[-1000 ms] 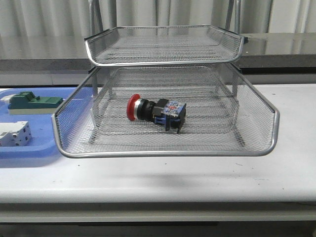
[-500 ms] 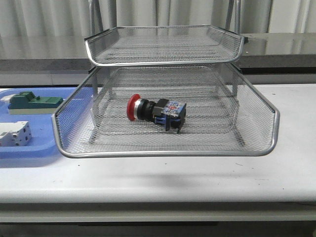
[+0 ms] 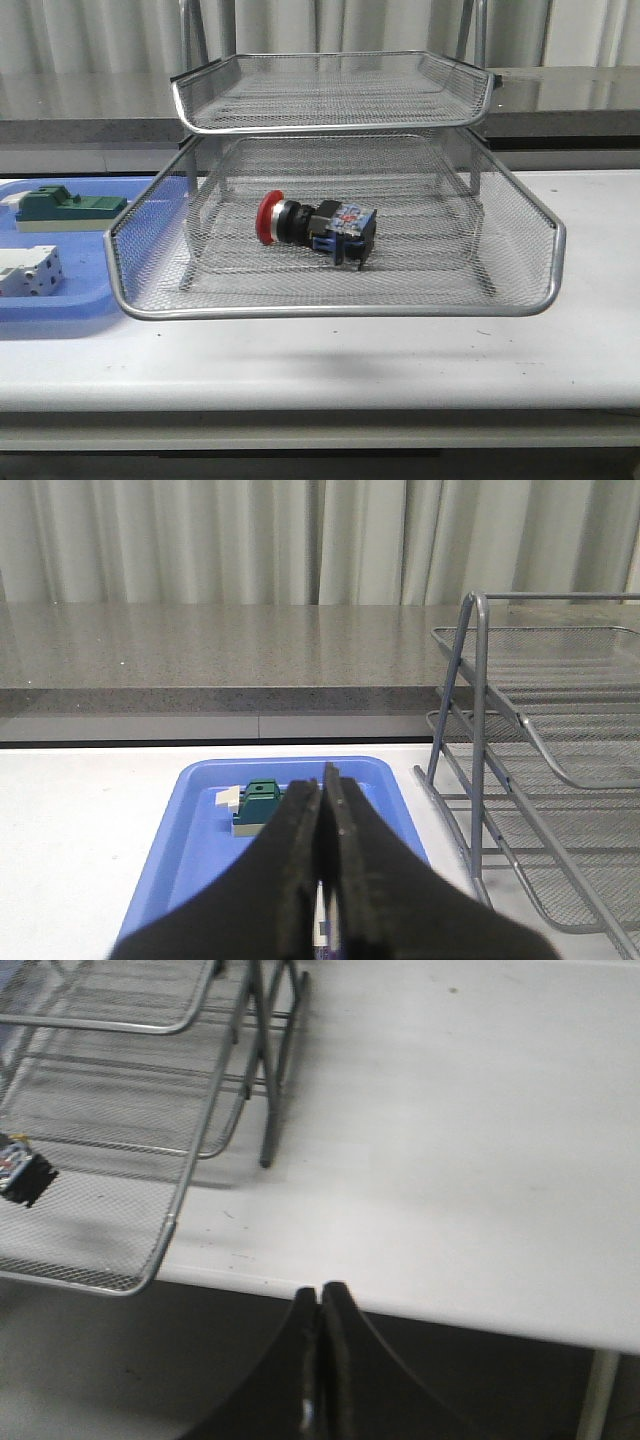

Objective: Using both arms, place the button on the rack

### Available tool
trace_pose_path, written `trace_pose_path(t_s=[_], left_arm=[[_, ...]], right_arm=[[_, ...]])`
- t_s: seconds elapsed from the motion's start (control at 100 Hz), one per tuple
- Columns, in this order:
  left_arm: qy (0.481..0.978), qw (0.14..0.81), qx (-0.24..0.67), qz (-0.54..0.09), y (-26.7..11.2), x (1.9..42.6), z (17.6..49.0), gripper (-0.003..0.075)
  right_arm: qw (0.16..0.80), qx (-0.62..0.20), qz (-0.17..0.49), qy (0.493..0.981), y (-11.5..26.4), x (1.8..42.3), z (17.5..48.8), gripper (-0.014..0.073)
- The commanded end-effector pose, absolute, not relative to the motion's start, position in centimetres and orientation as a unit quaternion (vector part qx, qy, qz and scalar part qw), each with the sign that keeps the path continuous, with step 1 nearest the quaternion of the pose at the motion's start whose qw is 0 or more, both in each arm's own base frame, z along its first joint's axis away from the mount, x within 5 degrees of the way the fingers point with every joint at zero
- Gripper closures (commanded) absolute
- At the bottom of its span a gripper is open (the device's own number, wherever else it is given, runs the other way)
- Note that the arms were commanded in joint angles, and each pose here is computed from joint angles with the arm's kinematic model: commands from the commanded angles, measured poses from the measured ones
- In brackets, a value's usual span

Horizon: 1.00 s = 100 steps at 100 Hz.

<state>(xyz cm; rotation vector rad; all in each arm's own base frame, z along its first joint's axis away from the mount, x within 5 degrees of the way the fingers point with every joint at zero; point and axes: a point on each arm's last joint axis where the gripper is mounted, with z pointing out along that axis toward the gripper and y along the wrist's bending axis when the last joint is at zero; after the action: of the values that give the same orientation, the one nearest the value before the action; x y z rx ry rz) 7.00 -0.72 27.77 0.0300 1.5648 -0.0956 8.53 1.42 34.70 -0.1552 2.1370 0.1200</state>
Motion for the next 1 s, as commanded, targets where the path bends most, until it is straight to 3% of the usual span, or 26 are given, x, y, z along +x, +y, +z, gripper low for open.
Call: trace_pose_path(t_s=[0.0, 0.18, 0.39, 0.55, 0.99], left_arm=[[0.676, 0.735, -0.008, -0.041, -0.4, 7.0, 29.1, 0.074], [0.676, 0.735, -0.008, -0.041, -0.4, 7.0, 29.1, 0.074], [0.676, 0.735, -0.008, -0.041, -0.4, 7.0, 29.1, 0.074], [0.676, 0.735, -0.008, -0.041, -0.4, 7.0, 29.1, 0.074], [0.676, 0.735, -0.008, -0.041, -0.4, 7.0, 29.1, 0.074]], right_arm=[[0.506, -0.11, 0.071, 0.853, 2.3, 10.5, 35.8, 0.0658], [0.452, -0.201, 0.153, 0.856, 4.7, 14.5, 34.3, 0.0658], [0.403, -0.338, 0.224, 0.821, 7.6, 17.9, 31.8, 0.0658], [0.368, -0.425, 0.227, 0.795, 10.2, 19.3, 29.6, 0.0657], [0.307, -0.545, 0.177, 0.76, 16.9, 20.5, 23.9, 0.0657]])
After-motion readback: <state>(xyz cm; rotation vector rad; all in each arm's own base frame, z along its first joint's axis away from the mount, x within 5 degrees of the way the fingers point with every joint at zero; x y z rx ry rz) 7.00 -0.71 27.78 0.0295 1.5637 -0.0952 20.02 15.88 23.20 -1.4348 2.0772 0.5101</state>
